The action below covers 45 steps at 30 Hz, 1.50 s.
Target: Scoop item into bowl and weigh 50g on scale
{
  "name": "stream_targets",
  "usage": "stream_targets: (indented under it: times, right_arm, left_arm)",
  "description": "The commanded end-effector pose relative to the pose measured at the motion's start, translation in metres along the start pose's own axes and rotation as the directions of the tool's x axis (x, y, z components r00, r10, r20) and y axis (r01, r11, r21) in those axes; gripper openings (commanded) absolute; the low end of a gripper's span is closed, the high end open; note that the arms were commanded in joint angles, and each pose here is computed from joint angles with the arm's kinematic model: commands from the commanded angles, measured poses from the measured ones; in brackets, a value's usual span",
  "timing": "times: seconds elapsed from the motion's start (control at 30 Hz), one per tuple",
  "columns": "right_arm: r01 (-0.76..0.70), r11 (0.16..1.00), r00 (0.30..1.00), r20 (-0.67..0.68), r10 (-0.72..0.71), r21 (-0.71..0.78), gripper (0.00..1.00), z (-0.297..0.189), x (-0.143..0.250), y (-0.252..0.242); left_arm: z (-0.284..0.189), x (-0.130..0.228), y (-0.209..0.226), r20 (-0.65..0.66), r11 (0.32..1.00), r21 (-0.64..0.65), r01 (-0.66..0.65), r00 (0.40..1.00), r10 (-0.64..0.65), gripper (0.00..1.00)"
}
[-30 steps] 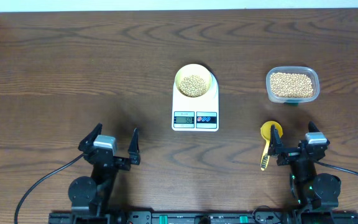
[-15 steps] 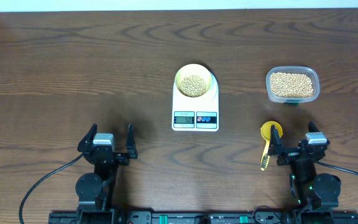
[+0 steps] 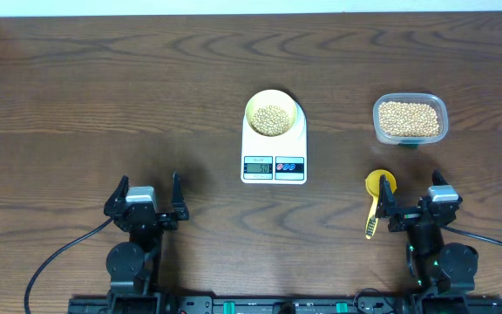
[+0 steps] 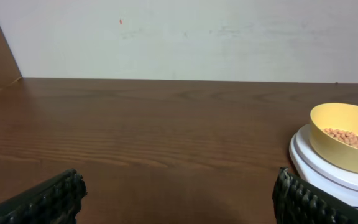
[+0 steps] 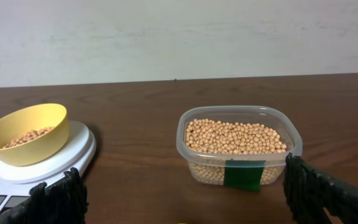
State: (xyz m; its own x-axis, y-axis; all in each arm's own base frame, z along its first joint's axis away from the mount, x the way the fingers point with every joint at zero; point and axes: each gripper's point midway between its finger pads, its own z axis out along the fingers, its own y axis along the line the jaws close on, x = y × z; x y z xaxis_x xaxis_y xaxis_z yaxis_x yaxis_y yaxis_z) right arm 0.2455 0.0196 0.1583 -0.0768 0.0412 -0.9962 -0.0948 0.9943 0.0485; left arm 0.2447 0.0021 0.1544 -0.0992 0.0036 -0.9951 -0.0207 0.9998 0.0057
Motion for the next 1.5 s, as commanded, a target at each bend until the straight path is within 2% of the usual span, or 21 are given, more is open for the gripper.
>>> stream_targets:
  times: [0.0, 0.17, 1.47]
  right_arm:
    - [-0.007, 1.0, 1.0, 0.0, 0.007, 0.011, 0.99, 0.0, 0.0013, -0.0021]
    - [-0.007, 1.0, 1.0, 0.0, 0.007, 0.011, 0.99, 0.0, 0.0013, -0.0021]
    - [-0.007, 1.0, 1.0, 0.0, 0.007, 0.011, 0.99, 0.0, 0.0013, -0.0021]
  left_arm:
    - [0.0009, 0.018, 0.0043, -0.057, 0.999, -0.023, -0.023, 0.998, 0.021, 0.98]
    - [0.0009, 0.0178, -0.0027, -0.054, 0.996, 0.022, -0.087, 0.995, 0.088, 0.98]
    - [0.0009, 0.0162, -0.0026, -0.048, 0.998, 0.02, -0.066, 0.997, 0.067, 0.98]
